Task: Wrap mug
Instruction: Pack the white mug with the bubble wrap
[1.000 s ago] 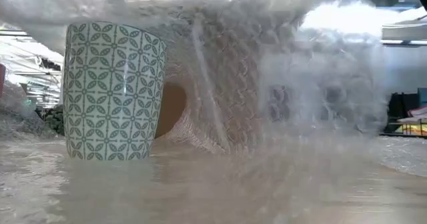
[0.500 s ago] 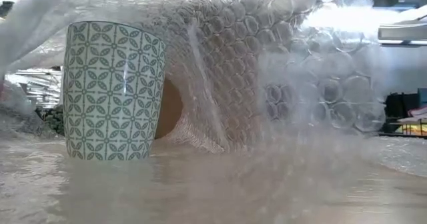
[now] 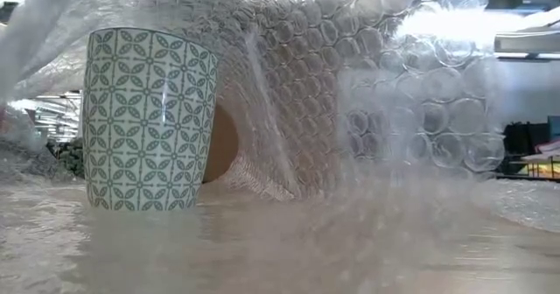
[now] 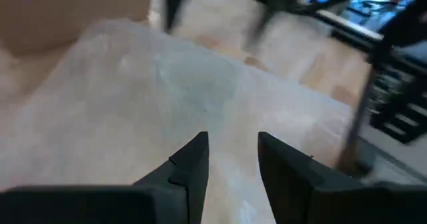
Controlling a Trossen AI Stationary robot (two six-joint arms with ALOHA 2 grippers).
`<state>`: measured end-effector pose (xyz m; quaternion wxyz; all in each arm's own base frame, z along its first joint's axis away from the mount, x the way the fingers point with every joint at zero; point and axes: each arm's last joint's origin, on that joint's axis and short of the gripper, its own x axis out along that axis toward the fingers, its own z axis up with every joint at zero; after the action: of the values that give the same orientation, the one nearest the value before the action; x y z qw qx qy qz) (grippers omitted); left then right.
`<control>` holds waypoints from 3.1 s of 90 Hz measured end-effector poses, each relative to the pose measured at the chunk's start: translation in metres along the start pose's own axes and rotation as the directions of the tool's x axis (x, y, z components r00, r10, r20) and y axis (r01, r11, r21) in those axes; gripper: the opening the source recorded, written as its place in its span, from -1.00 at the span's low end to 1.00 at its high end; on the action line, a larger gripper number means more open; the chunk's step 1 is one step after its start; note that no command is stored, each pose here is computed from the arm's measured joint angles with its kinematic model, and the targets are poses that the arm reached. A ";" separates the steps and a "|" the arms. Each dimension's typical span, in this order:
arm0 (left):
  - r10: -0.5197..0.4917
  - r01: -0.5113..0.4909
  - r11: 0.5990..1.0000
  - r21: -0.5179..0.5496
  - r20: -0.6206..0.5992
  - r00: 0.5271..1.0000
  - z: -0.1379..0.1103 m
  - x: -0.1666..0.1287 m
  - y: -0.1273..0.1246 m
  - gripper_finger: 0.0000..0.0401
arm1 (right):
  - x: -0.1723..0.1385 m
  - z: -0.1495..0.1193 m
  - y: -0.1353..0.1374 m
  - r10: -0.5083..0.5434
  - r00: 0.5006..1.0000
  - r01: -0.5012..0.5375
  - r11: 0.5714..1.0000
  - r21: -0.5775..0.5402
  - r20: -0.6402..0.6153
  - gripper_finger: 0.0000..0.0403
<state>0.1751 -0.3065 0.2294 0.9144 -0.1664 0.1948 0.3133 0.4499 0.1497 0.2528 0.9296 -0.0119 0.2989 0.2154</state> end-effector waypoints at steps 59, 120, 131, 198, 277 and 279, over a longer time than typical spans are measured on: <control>0.430 -0.330 0.834 0.441 -0.147 0.891 0.062 0.097 0.030 -1.00 | -0.011 -0.037 0.118 -0.069 0.949 0.075 0.997 0.007 -0.308 0.52; 0.032 0.122 0.950 0.287 -0.479 0.877 0.095 0.060 0.019 -1.00 | 0.022 -0.059 0.072 -0.090 0.992 0.106 0.973 0.206 -0.085 0.52; -0.066 0.199 0.952 0.232 -0.479 0.876 0.093 0.056 0.009 -1.00 | 0.032 -0.066 0.075 -0.082 0.992 0.100 0.975 0.200 -0.095 0.52; 0.139 0.025 0.884 0.466 -0.315 0.939 0.121 0.115 0.030 -1.00 | 0.022 -0.034 0.103 -0.025 0.999 0.022 0.991 0.130 0.021 0.52; -0.106 0.193 0.956 0.221 -0.352 0.930 0.024 0.158 0.114 -1.00 | 0.079 -0.072 0.072 -0.061 0.998 0.059 0.981 0.185 0.008 0.52; -0.110 0.196 0.956 0.219 -0.351 0.930 0.023 0.158 0.114 -1.00 | 0.079 -0.072 0.072 -0.064 0.998 0.061 0.981 0.185 0.008 0.52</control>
<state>0.2229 -0.1308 0.1558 0.9034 -0.1151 0.3715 0.1805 0.4388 0.2348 0.1574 0.9351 0.0663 0.3105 0.1577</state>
